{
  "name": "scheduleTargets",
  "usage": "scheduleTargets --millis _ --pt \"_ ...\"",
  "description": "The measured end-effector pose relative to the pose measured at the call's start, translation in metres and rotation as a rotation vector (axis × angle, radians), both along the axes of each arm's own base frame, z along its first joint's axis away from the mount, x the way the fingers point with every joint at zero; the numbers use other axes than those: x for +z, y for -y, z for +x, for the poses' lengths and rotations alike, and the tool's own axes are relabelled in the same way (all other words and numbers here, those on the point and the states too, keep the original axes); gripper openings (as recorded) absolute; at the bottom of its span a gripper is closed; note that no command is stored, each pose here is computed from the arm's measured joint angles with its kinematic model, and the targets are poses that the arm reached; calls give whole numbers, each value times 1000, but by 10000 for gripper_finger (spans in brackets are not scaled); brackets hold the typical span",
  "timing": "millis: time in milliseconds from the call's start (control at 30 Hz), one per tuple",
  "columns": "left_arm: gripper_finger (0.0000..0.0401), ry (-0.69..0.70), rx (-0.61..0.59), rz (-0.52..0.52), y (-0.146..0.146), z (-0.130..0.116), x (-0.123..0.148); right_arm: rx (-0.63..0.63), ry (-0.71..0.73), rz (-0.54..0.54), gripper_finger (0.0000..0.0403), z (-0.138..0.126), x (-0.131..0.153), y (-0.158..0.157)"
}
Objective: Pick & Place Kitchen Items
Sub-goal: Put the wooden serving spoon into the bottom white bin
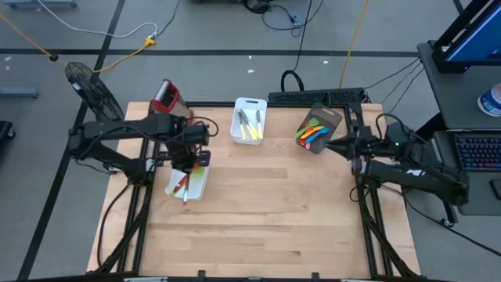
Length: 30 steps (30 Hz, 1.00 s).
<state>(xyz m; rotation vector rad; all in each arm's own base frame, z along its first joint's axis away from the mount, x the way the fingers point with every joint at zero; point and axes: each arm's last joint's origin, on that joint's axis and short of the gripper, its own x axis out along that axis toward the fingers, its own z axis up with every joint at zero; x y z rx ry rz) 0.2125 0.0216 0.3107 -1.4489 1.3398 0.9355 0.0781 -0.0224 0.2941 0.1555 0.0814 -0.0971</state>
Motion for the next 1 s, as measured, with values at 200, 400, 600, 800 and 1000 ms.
scheduleTargets --millis 200,400,600,800,1000 --pt "8 -52 -13 -38 -5 -1 -15 -7 43 15 50 -9 -7 -4" --pt "8 -87 -48 -77 -15 8 -28 -36 57 69 50 -11 -25 -4" --pt "8 -152 -91 -154 -26 15 -43 -34 81 93 50 -13 -30 -4" --pt "8 -219 -132 -222 -31 17 -52 -32 93 90 50 -14 -29 -5" --pt "8 -246 -147 -297 -37 21 -69 -32 93 89 50 -14 -29 -5"
